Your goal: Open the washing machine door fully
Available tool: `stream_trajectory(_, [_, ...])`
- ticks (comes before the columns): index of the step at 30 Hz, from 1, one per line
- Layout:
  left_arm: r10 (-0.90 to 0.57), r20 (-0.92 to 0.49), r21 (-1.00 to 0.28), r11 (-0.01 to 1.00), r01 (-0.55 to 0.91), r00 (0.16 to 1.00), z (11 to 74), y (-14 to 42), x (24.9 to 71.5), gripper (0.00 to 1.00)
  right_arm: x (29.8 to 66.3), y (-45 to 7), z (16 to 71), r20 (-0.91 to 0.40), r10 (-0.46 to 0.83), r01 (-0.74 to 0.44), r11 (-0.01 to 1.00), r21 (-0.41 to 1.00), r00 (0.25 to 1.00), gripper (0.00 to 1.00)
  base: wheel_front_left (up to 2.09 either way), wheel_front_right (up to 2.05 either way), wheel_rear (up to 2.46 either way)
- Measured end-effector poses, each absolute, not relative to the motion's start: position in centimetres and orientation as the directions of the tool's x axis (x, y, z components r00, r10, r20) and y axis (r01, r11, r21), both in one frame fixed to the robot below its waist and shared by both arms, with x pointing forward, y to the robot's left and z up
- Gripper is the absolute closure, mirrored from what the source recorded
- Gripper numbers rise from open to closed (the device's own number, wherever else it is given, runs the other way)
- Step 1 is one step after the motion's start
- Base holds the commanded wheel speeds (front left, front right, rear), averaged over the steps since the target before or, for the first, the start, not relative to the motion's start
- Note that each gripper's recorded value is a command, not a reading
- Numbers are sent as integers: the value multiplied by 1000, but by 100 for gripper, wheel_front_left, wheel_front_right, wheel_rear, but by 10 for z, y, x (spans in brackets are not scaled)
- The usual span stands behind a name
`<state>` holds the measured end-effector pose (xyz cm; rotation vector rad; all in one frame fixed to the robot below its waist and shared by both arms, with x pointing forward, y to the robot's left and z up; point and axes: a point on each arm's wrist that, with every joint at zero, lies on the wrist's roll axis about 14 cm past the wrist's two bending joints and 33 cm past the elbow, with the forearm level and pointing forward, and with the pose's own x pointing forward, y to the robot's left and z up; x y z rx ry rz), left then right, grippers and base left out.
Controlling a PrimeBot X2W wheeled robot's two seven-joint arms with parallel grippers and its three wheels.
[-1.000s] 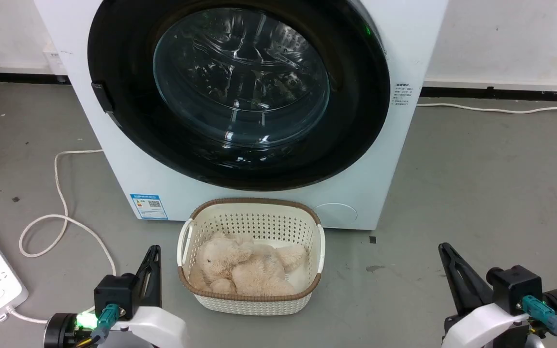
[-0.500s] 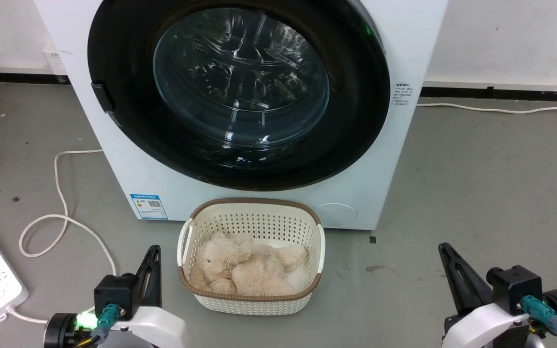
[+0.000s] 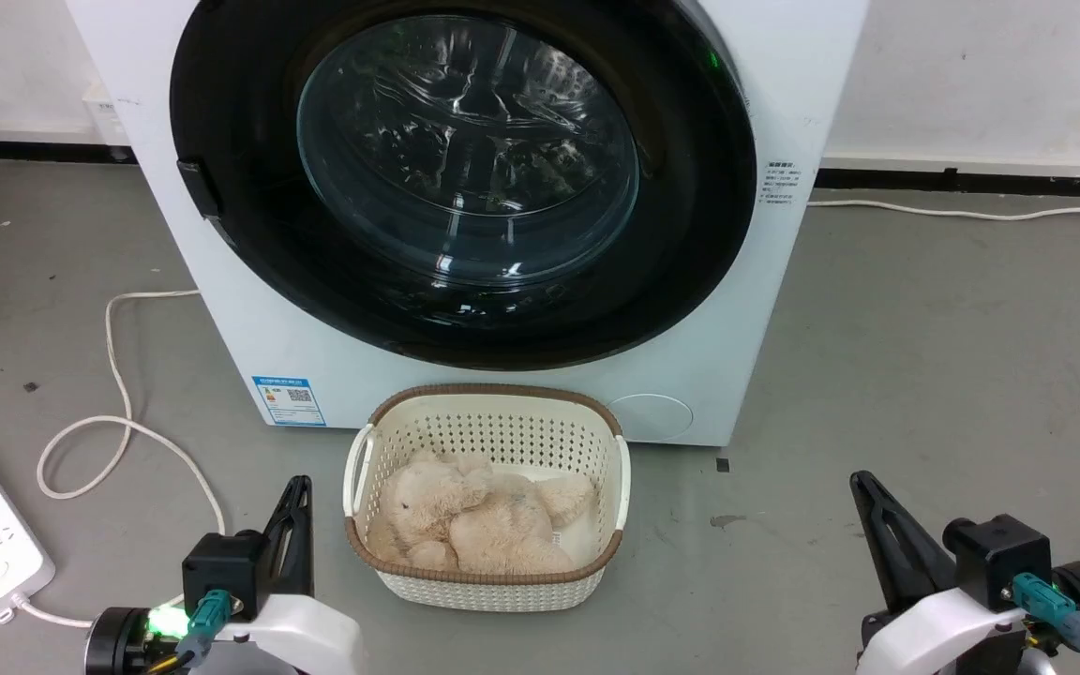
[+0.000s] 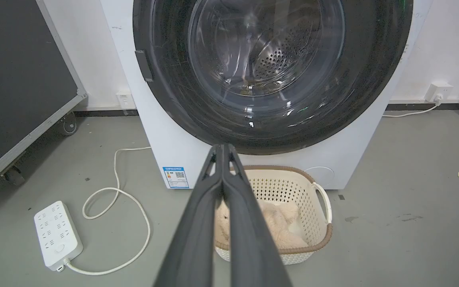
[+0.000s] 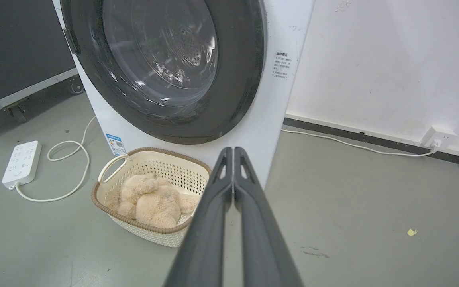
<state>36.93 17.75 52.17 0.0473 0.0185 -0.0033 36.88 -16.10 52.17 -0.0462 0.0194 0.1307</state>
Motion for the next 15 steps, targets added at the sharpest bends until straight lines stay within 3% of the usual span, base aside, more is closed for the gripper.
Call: stream_trajectory(15, [-3,-19,47,999,4,1000,522,177,369,100,369,-161,522,-22,130,-130,990,-45,991,100,0,0,0])
